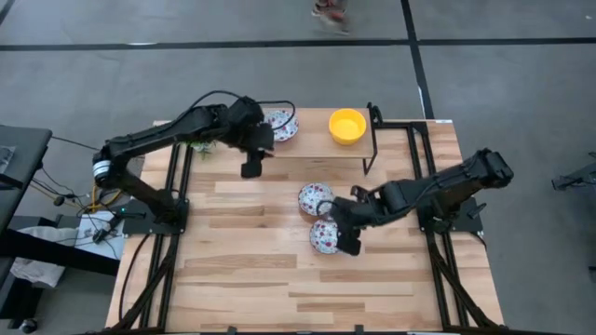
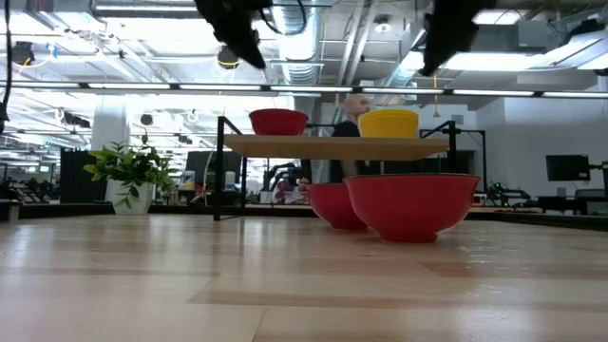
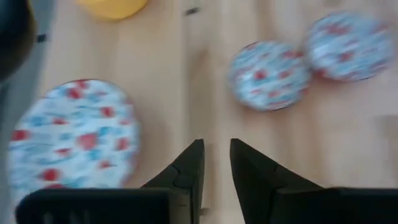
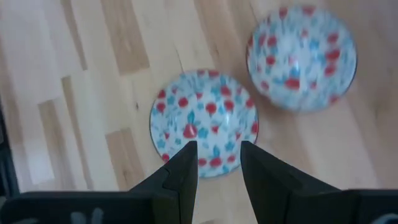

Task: Pick & Place Mini bowls
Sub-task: Stack the bottom red bowl on the other red bowl on the shelf

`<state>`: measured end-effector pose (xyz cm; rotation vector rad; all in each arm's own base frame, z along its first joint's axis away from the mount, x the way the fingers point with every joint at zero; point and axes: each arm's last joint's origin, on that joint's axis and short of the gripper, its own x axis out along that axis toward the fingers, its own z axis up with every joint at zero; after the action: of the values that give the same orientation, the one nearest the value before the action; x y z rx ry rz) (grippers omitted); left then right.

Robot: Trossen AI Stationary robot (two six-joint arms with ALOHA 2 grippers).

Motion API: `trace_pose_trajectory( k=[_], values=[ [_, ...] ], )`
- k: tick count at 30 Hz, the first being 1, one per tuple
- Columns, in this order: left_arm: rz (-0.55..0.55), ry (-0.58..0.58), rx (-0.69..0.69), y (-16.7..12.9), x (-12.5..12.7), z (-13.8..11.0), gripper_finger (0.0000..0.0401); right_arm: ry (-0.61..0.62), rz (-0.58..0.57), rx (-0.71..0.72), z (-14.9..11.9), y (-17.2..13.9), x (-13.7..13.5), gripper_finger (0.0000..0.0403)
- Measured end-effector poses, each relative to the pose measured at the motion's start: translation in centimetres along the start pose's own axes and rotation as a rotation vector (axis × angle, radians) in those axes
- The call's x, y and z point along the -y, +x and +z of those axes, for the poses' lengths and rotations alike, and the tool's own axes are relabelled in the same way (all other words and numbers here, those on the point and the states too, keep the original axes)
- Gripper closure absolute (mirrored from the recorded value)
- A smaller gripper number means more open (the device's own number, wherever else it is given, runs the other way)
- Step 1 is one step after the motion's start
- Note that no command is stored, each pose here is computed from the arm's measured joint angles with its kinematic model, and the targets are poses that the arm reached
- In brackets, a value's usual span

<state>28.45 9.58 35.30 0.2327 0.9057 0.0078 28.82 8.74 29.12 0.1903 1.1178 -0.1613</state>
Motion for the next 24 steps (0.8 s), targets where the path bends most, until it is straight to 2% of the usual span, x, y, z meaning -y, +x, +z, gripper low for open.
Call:
trace_pose_trajectory(
  k=[5,7,12,16,19,24],
  values=[
    [-0.106,-0.05,0.066,-1.9,3.1,-1.0,0.0324,0.171,-0.035,-0.049,-2.5,2.0,-0.9,0.029],
    [-0.122,-0.055,0.08,-2.6,4.3,-1.8,0.0324,0.296,-0.055,-0.054,-3.3,3.0,-0.8,0.029],
    [-0.15,-0.083,0.14,-3.8,6.8,-3.8,0.0325,0.658,-0.194,-0.037,-5.0,4.8,0.5,0.029],
    [-0.158,-0.117,0.208,-4.5,8.0,-5.2,0.0325,0.843,-0.229,-0.007,-5.0,5.4,1.3,0.029],
    [-0.162,-0.144,0.256,-5.0,8.6,-6.0,0.0325,0.887,-0.194,0.024,-4.3,5.7,1.6,0.029],
    [-0.167,-0.174,0.313,-5.7,9.1,-6.8,0.0325,0.764,-0.146,0.043,-3.3,6.3,1.8,0.029]
  ],
)
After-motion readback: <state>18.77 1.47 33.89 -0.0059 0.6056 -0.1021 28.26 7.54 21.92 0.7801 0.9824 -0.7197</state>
